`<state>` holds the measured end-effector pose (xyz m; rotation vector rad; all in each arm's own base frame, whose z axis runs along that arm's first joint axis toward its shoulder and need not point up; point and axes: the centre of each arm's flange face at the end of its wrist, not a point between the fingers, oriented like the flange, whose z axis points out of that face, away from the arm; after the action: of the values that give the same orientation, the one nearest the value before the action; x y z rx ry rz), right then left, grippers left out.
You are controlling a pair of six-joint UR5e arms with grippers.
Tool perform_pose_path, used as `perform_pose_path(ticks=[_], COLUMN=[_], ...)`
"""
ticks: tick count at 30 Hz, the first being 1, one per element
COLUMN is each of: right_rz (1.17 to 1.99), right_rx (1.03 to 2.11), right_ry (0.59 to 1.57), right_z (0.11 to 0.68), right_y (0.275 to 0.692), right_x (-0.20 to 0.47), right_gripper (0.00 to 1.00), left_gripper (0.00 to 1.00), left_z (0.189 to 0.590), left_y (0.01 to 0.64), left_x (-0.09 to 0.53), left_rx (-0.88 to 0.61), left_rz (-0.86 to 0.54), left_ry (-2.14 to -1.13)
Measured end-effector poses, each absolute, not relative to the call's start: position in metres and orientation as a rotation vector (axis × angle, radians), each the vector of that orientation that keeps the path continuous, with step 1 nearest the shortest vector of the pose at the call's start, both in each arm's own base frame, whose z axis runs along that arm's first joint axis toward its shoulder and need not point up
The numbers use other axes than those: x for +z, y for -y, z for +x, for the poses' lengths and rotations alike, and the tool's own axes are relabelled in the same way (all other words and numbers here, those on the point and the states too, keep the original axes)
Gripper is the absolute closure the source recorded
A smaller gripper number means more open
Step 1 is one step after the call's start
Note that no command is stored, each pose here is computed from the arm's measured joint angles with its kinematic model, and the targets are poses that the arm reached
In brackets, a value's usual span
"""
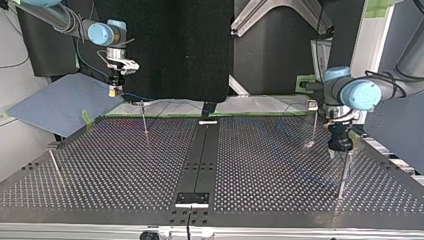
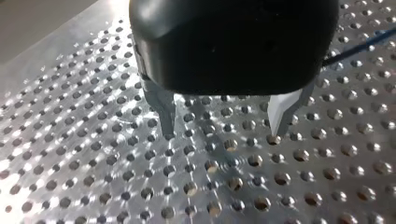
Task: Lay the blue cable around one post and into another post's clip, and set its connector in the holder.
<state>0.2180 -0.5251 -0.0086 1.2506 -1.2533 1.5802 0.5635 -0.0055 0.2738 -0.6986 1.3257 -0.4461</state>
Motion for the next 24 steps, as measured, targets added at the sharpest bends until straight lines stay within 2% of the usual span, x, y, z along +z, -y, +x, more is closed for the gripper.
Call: perform_pose_path(ticks=[13,24], right_rz=[1.253,1.264], right_rx=[1.585,1.595], right_ry=[1.250,1.244], right_z=[0.224,0.230], right_y=[0.531,0.529], right_x=[-0.005,-0.005], right_gripper=[0.98,0.98], left_gripper=[0.01,0.01], left_z=[0.555,0.548], left_y=[0.012,0.026], left_x=[0.257,0.193], left_rx=[-0.506,-0.633], left_rz=[-0.729,-0.804], left_ry=[-1.342,-1.449])
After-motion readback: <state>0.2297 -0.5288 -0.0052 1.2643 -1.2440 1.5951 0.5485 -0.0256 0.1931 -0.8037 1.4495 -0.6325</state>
